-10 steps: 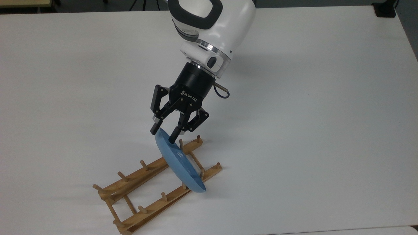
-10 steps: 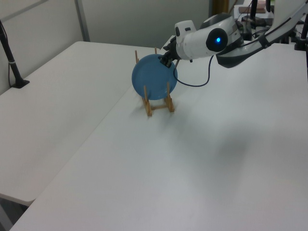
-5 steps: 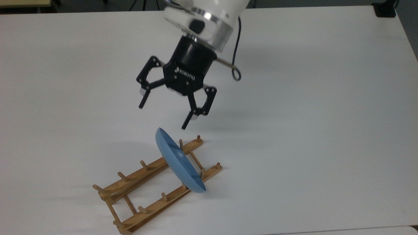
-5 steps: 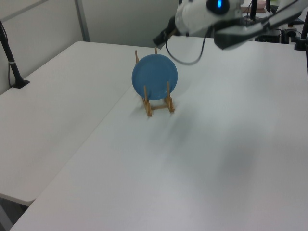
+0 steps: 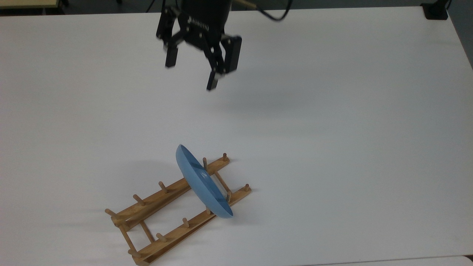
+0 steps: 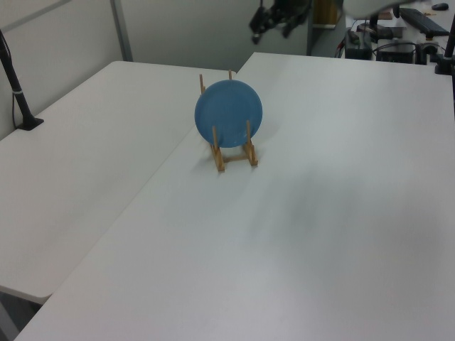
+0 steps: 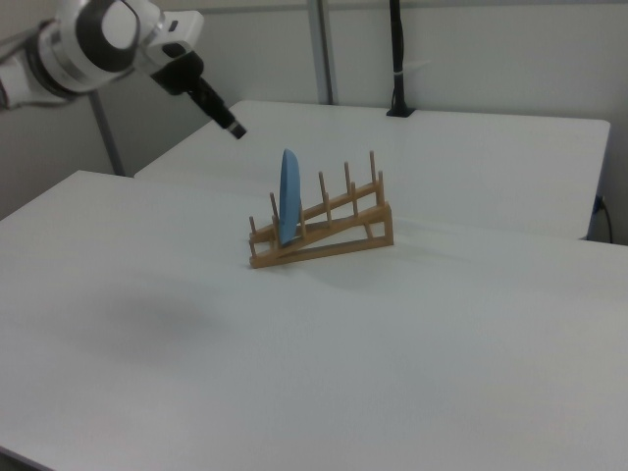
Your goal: Place plate in plate rack
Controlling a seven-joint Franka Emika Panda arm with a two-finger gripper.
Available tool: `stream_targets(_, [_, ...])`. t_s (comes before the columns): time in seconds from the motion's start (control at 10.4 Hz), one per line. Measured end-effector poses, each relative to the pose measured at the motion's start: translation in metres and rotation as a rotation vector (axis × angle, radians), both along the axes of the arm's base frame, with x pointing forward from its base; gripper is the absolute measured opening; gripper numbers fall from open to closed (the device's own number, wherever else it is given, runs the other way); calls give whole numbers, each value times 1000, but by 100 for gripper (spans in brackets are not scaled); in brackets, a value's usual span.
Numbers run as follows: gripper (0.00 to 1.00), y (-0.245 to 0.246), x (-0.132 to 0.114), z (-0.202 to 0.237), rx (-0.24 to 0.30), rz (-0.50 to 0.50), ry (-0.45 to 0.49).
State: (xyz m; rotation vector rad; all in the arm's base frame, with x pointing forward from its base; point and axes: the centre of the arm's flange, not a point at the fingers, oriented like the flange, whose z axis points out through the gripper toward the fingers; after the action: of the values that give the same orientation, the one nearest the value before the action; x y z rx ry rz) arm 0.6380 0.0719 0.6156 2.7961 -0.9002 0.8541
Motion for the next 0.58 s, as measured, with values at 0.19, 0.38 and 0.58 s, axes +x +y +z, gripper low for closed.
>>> stream_targets(0.19, [100,-6,-39,22,178,-73,165])
stream_targets(0.38, [100,-12,-71,38,277,-112,284])
stream_targets(0.58, [100,-13,-84,32,287,-120,352])
